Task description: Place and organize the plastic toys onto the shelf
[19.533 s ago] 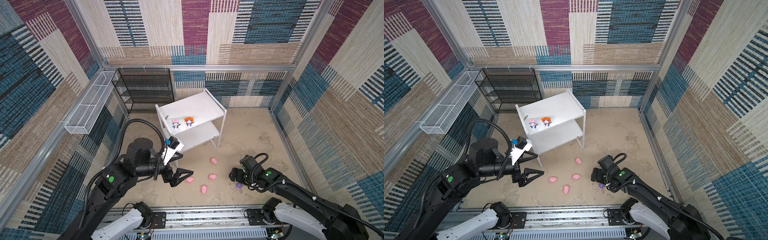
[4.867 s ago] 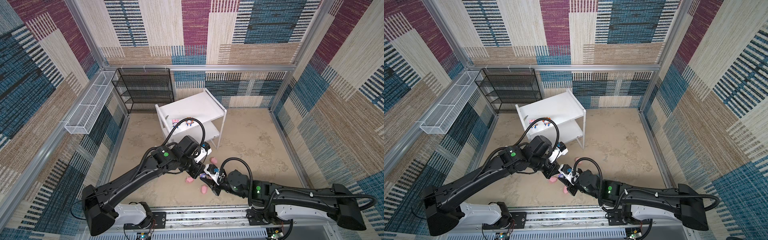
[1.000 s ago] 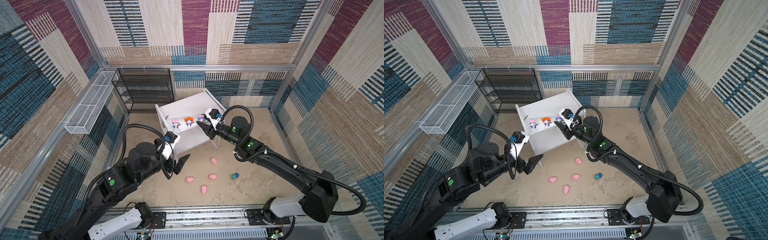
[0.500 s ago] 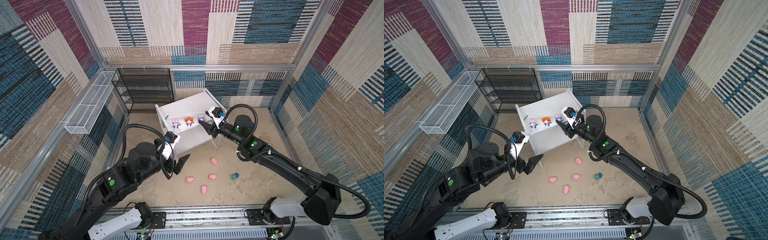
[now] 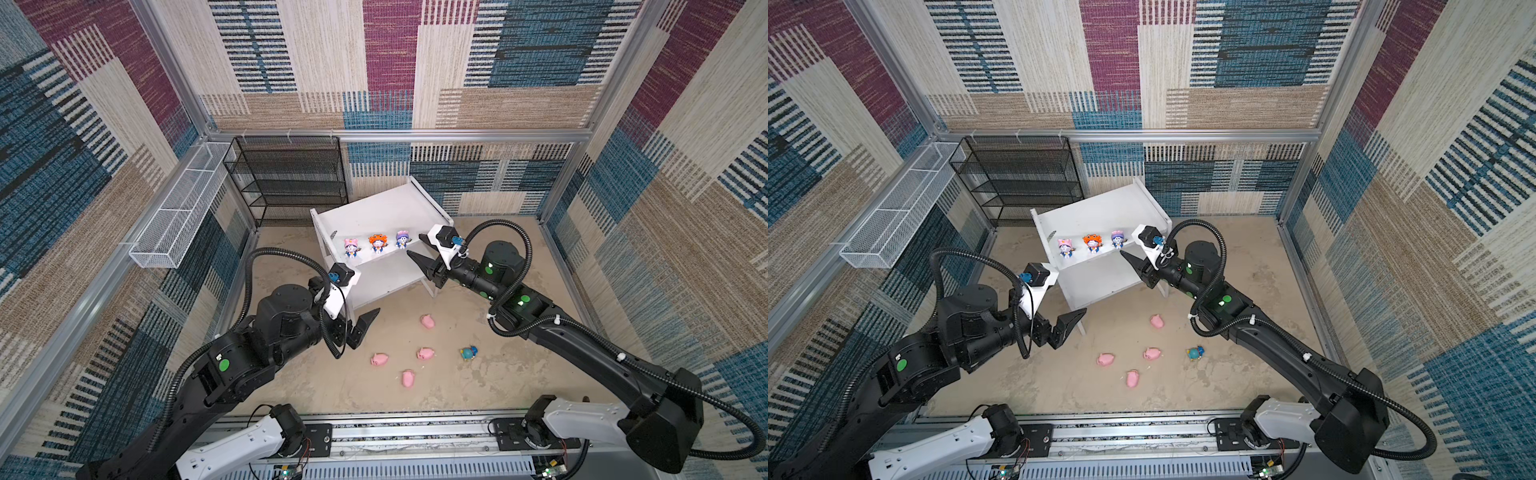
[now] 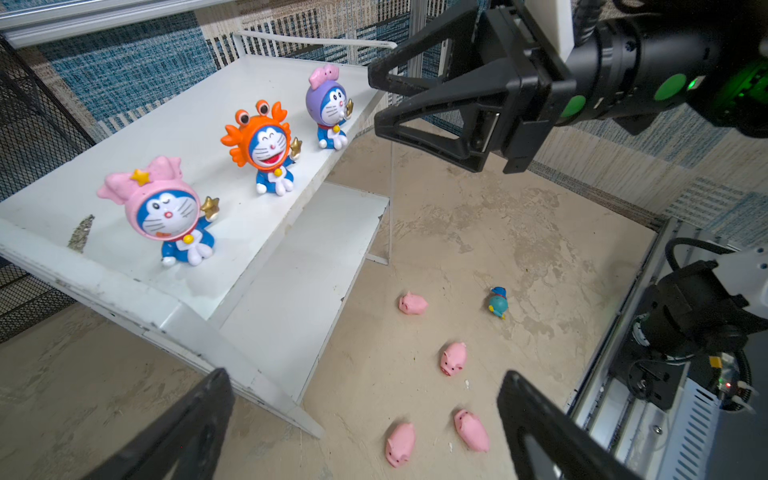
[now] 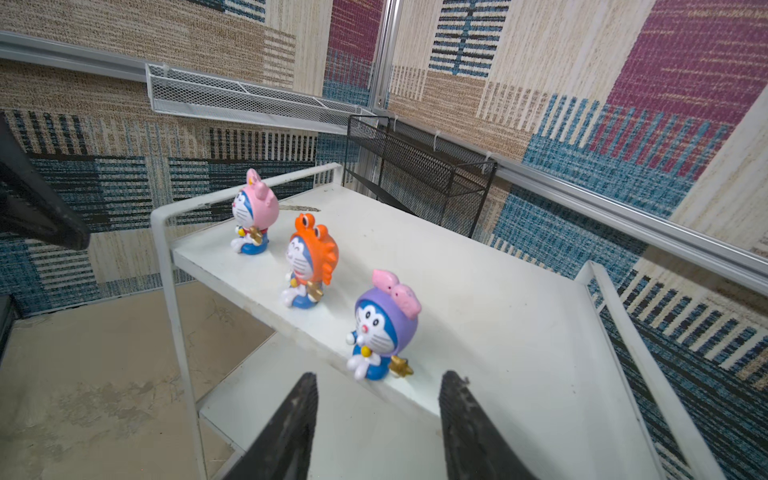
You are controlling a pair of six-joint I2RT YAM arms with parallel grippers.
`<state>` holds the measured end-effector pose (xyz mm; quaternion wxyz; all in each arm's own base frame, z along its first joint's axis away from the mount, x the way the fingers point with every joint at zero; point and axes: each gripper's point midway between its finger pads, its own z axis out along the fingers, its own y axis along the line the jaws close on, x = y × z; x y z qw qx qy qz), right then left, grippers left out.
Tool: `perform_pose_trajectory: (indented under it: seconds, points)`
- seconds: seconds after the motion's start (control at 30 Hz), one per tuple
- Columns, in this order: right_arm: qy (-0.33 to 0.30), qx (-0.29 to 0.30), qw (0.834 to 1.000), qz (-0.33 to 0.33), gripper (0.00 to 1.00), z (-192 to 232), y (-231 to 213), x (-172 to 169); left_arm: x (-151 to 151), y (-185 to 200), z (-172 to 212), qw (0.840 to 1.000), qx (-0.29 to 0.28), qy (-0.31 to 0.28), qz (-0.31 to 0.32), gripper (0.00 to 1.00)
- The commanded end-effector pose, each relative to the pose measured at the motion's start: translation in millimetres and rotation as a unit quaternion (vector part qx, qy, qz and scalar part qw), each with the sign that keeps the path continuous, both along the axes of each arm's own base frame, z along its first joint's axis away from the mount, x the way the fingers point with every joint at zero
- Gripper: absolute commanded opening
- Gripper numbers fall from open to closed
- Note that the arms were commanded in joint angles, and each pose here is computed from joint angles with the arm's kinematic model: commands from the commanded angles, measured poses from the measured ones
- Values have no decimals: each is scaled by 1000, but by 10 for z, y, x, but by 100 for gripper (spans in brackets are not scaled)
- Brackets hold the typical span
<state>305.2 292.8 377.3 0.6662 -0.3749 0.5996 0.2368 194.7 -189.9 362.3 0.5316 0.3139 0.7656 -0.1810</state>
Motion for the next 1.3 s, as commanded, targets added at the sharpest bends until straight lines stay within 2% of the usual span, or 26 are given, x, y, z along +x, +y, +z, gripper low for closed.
perform_pose_trajectory:
  seconds: [0.0, 0.13, 0.33, 1.27]
  points:
    - [8, 12, 1000, 10, 35, 6, 17, -35, 2, -23, 73, 1000, -8, -10, -5, 99]
    - [12, 15, 1000, 23, 23, -11, 61, -46, -2, -20, 61, 1000, -8, -8, -5, 99]
    - [14, 13, 999, 37, 15, -23, 138, -28, -12, -5, 72, 1000, -10, -10, -4, 99]
    - [15, 8, 999, 32, 14, -70, 221, 102, -13, 7, 41, 1000, -5, -10, -3, 99]
